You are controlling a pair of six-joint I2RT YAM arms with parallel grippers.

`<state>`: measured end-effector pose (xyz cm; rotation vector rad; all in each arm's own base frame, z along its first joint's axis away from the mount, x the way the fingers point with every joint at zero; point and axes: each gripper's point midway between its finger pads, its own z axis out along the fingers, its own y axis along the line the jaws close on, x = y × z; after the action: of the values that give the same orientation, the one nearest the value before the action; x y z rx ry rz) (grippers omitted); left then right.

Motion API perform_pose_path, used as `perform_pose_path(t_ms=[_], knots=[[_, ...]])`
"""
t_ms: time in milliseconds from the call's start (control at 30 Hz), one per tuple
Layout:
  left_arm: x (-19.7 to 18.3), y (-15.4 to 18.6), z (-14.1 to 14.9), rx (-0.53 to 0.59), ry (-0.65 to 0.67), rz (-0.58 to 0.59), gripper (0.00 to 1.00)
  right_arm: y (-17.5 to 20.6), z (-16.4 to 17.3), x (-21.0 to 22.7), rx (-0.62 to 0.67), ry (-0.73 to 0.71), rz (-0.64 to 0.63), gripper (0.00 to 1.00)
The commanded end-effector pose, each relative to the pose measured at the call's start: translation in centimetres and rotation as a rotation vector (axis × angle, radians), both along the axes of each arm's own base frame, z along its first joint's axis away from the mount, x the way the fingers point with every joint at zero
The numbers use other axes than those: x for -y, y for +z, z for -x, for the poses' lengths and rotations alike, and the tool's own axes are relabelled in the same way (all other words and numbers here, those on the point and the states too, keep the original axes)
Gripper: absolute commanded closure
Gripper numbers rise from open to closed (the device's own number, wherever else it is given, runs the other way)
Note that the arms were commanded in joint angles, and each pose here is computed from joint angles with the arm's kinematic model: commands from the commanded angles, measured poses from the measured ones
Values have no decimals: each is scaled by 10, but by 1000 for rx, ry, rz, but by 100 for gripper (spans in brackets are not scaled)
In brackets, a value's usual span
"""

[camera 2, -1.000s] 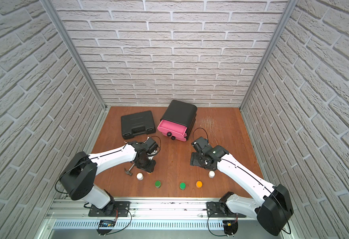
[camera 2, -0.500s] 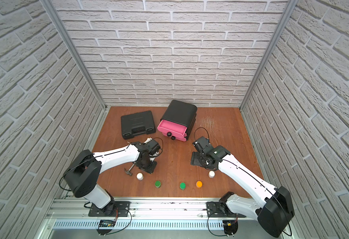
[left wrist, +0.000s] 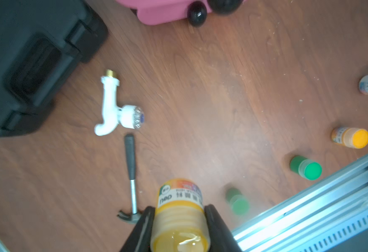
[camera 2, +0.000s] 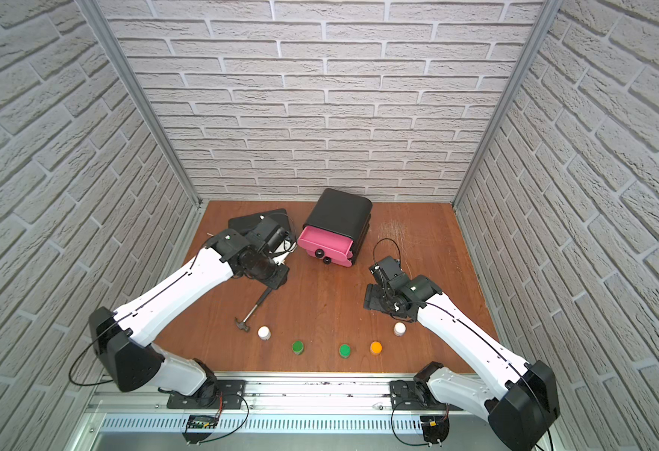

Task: Put the paint cans in the drawer according to color
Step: Pick up the paint can at the center of the board, then place the paint can in the drawer.

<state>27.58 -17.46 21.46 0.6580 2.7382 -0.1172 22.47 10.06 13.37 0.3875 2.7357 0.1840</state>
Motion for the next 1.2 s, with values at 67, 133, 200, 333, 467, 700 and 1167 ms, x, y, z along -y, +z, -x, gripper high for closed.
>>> perform_pose_path(t_ms=[67, 133, 200, 333, 467, 700, 1167], knots=[[10, 29, -40, 2, -184, -104, 71, 8, -6, 8, 21, 10, 21, 21], [20, 33, -58, 19, -176, -77, 71, 8, -6, 8, 25, -1, 13, 21], [33, 39, -80, 50, -161, -51, 71, 9, -5, 9, 25, -10, 2, 21], [55, 53, -117, 139, -140, -2, 70, 9, -1, 11, 24, -26, -5, 22], [67, 52, -139, 177, -121, 18, 70, 9, 1, 13, 26, -31, -3, 21], [82, 18, -144, 104, -141, 11, 70, 12, 0, 16, 23, -23, 17, 22], [92, -9, -166, 111, -105, 7, 70, 11, 0, 17, 11, -19, 23, 22]])
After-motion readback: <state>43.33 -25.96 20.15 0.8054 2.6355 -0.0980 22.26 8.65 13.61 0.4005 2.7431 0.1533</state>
